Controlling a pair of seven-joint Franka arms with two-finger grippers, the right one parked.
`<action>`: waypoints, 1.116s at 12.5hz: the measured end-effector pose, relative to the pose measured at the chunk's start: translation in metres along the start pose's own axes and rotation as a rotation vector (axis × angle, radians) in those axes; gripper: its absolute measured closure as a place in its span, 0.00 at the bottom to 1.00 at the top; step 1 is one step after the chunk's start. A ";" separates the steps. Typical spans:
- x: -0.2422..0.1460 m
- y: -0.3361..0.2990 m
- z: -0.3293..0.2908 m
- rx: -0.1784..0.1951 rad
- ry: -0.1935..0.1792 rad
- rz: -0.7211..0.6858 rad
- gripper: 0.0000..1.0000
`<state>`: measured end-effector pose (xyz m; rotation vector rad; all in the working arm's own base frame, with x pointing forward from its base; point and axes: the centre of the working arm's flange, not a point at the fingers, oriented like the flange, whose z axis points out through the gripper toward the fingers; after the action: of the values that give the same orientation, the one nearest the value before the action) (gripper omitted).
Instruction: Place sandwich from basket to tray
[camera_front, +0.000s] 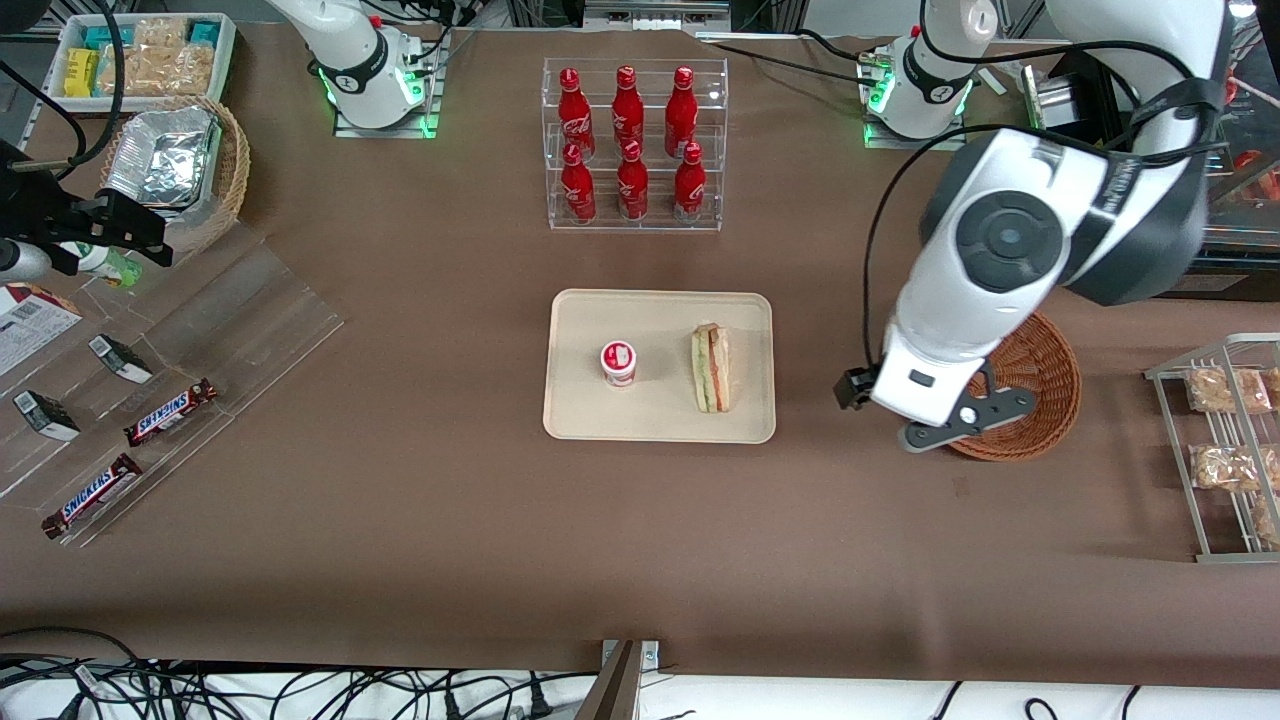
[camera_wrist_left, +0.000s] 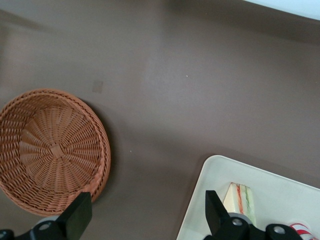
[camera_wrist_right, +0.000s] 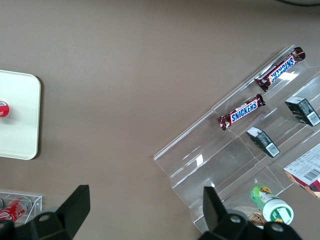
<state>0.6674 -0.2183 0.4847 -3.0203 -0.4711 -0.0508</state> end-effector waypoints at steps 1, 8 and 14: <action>0.009 -0.013 -0.008 -0.012 -0.003 0.019 0.00; 0.073 -0.125 0.006 -0.039 -0.054 0.195 0.00; 0.089 -0.158 -0.003 -0.031 -0.024 0.339 0.00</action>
<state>0.7037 -0.0418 0.5046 -3.0864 0.0455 0.0014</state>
